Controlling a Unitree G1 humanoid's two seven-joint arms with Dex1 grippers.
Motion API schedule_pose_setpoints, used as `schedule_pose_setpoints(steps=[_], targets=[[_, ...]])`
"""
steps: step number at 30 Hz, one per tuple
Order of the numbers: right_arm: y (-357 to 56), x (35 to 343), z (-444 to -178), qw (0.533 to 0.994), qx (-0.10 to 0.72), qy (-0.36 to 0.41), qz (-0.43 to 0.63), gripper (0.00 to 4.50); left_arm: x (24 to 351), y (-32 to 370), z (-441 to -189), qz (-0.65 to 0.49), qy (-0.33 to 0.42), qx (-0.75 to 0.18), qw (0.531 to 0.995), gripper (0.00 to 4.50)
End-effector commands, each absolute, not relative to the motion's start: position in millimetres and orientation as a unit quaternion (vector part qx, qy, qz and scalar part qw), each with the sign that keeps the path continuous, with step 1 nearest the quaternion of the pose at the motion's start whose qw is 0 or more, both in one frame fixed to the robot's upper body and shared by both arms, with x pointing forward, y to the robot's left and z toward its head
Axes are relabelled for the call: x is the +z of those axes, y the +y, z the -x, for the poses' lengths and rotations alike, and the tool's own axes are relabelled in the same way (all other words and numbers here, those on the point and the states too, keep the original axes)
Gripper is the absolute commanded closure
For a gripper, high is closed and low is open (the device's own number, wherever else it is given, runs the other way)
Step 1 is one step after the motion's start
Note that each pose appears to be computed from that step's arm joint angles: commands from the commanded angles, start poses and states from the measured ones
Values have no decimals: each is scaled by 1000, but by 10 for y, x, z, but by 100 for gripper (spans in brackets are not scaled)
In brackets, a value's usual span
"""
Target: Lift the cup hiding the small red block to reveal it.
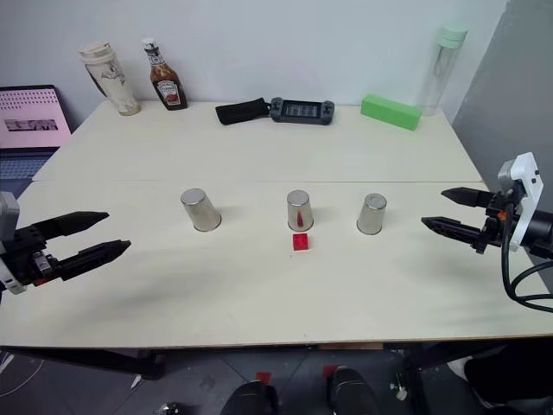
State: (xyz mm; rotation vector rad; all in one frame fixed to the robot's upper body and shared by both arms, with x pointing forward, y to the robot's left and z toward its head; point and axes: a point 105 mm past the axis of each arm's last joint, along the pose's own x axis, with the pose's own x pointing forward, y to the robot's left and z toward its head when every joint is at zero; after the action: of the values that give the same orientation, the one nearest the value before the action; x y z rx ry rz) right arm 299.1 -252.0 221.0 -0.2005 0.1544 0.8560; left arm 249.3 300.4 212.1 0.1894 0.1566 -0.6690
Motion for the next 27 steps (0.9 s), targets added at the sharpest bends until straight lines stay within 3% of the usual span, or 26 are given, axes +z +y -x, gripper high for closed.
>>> schedule_pose_setpoints(steps=[1,27], targets=[[-2487,2329,-3000,901,415,51,114,2,2180,2969,-2493,-104,64,-329,936,0],[-2465,2335,-3039,901,415,47,117,2,2214,2974,-2513,-113,58,-317,940,0]])
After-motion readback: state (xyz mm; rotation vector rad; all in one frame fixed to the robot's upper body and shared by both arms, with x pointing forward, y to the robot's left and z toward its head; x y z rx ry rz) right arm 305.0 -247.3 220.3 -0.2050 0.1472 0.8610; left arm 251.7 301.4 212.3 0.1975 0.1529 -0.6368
